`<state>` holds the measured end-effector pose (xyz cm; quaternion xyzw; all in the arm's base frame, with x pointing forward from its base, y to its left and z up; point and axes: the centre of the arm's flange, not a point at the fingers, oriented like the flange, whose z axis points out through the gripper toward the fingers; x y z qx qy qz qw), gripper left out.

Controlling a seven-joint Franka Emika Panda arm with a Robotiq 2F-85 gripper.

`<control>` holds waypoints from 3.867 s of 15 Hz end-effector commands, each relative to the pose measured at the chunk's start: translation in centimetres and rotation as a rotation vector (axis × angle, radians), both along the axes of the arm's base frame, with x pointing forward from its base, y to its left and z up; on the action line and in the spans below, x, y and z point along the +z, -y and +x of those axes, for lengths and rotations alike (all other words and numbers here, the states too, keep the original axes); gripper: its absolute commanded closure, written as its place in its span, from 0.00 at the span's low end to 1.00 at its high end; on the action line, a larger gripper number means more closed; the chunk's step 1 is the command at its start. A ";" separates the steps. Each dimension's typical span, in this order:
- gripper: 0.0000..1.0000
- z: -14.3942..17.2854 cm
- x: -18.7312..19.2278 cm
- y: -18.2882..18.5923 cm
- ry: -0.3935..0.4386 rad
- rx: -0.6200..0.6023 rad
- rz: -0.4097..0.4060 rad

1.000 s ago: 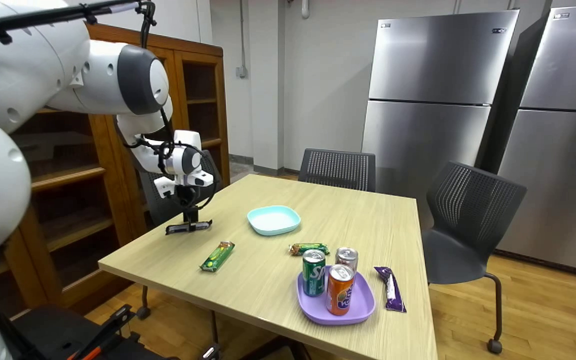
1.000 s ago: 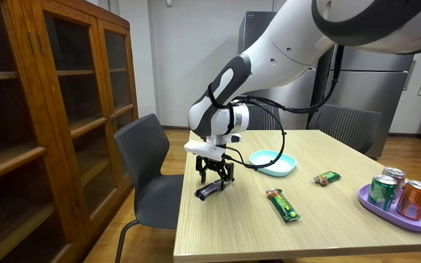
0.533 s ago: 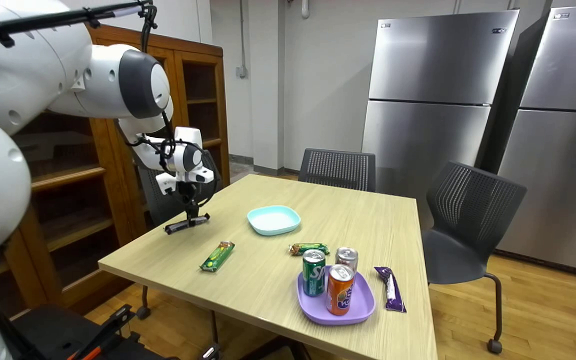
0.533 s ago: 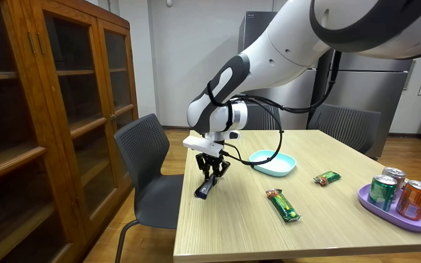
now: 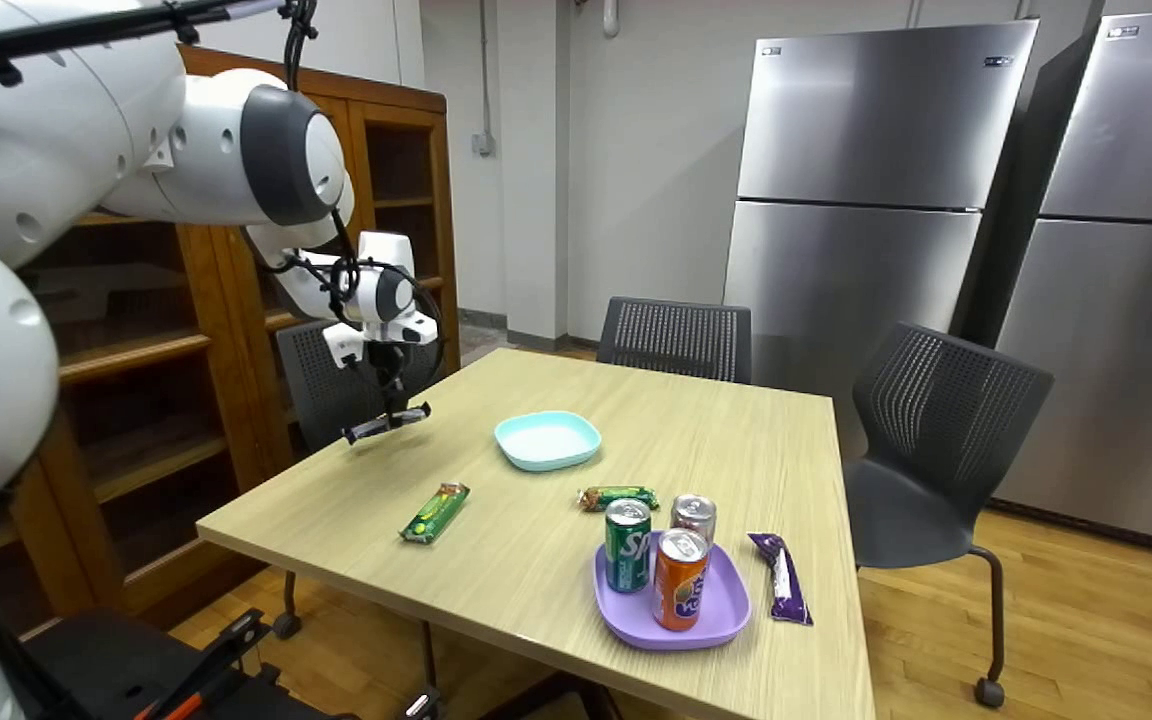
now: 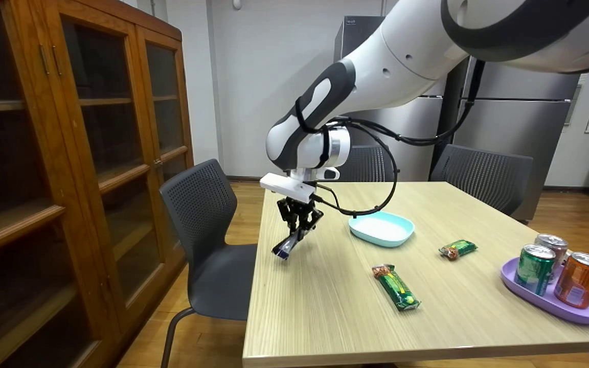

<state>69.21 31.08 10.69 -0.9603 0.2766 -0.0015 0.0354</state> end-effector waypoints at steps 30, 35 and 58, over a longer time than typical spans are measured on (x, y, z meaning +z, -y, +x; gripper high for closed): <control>0.94 9.9 4.1 19.7 -0.030 -0.220 -0.087; 0.94 11.1 3.1 19.7 -0.028 -0.229 -0.092; 0.14 11.8 2.5 20.3 -0.027 -0.294 -0.121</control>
